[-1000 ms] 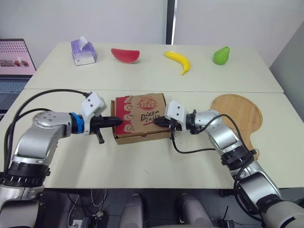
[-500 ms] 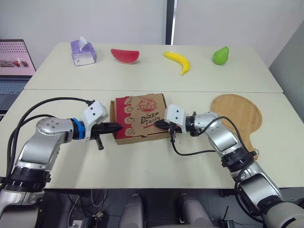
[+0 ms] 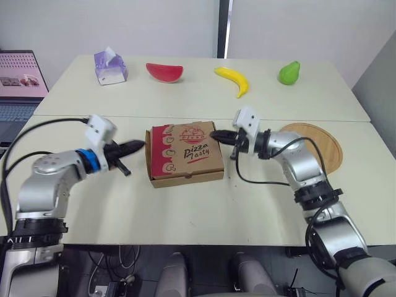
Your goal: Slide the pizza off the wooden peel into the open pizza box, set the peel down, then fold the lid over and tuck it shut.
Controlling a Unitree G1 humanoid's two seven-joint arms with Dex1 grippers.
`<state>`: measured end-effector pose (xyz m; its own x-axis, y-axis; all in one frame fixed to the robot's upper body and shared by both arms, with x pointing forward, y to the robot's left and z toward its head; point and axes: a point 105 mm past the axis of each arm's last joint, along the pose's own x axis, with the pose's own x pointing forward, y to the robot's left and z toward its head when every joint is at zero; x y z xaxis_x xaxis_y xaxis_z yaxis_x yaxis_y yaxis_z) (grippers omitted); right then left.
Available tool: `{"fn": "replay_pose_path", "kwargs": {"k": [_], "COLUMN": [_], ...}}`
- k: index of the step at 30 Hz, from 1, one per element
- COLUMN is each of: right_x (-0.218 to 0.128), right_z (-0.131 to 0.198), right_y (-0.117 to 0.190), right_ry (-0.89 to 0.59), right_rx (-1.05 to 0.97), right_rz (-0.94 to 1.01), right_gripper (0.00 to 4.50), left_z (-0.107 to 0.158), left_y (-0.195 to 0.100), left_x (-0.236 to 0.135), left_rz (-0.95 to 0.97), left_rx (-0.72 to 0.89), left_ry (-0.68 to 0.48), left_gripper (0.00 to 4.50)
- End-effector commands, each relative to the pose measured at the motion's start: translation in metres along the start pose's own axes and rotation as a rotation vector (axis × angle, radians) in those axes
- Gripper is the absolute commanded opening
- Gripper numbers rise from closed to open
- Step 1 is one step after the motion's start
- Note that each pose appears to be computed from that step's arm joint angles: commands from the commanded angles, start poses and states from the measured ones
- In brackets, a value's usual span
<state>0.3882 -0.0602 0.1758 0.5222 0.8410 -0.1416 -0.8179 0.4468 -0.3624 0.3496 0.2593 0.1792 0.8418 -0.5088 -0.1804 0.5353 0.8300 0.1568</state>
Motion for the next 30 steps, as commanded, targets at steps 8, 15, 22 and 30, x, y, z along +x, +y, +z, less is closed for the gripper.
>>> {"fn": "replay_pose_path", "kwargs": {"k": [8,15,22,30], "right_x": [0.004,0.022,0.021,0.001], "right_z": [-0.043,-0.031,-0.023,-0.027], "right_y": [-0.014,0.024,0.046,0.043], "right_ry": [0.198,0.126,0.102,0.142], "right_rx": [-0.122,-0.078,-0.043,-0.05], "right_rz": [-0.058,0.067,0.115,0.08], "right_gripper": [0.04,0.04,0.04,0.04], "left_z": [-0.04,-0.042,-0.035,-0.037], "left_y": [0.012,-0.027,-0.045,-0.066], "left_x": [0.012,0.02,0.029,0.042], "left_rz": [0.133,-0.083,-0.188,-0.274], "left_rx": [0.028,-0.016,0.004,0.018], "left_ry": [0.178,0.212,0.212,0.216], "left_gripper": [0.0,0.0,0.0,0.0]}}
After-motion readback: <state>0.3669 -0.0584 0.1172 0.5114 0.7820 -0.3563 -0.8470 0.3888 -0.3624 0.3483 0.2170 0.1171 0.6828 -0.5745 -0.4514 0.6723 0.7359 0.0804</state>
